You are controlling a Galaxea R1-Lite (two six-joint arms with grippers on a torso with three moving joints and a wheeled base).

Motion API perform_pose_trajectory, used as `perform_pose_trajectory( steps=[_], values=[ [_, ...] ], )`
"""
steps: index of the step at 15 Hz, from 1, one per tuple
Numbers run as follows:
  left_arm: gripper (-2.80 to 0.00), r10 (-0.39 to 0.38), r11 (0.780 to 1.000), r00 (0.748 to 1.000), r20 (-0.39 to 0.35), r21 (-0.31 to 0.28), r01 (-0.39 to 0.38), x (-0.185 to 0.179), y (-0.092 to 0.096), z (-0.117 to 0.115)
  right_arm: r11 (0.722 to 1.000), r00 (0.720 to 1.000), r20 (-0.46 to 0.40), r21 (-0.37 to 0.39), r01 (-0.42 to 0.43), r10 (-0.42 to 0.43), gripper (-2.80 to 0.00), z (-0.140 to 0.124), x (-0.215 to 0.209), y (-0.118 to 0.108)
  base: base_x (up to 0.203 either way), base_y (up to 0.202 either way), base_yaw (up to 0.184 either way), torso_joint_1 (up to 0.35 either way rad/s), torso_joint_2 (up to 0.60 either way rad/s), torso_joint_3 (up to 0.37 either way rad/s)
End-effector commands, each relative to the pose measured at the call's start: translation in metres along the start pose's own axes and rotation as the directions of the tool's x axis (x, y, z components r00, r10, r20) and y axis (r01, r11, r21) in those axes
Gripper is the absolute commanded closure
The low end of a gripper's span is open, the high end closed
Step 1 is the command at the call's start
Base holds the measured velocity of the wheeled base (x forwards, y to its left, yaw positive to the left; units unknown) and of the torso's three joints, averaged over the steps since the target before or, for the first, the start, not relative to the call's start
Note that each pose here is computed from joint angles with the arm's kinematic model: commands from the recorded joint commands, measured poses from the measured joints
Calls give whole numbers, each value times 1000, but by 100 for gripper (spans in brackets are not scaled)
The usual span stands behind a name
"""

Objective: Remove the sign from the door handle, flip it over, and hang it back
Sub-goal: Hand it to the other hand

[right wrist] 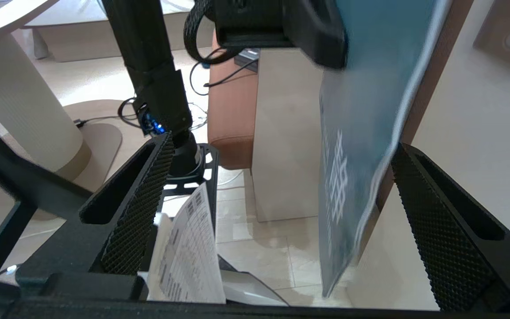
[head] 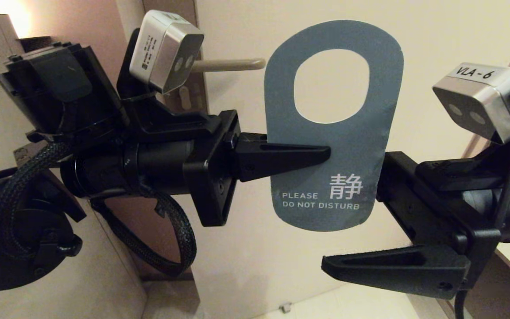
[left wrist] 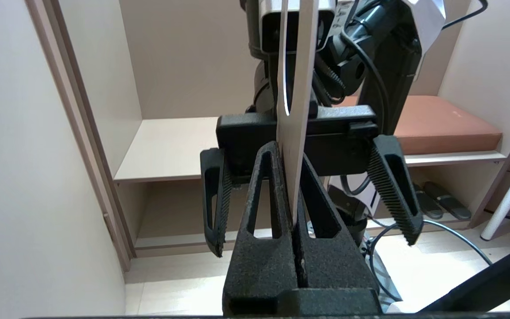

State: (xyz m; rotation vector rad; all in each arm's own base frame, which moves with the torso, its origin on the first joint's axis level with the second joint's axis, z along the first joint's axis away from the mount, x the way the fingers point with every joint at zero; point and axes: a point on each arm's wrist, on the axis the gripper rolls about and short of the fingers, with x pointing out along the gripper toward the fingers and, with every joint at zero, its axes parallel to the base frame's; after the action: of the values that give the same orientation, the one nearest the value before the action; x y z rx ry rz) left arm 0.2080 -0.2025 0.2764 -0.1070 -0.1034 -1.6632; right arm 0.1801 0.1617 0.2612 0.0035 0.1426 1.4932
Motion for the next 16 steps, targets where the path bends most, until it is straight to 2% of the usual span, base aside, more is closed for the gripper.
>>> perform_pose_trajectory(
  steps=[1, 16],
  values=[
    [0, -4, 1000, 1000, -1, -1, 4, 0, 1, -1, 1000, 1000, 0, -2, -10, 10, -280, 1, 4, -2, 0, 0, 0, 0, 0, 0],
    [0, -6, 1000, 1000, 12, 16, 6, 5, 7, 0, 1000, 1000, -15, 10, 9, -9, -280, -2, 12, -6, 0, 0, 0, 0, 0, 0]
  ],
)
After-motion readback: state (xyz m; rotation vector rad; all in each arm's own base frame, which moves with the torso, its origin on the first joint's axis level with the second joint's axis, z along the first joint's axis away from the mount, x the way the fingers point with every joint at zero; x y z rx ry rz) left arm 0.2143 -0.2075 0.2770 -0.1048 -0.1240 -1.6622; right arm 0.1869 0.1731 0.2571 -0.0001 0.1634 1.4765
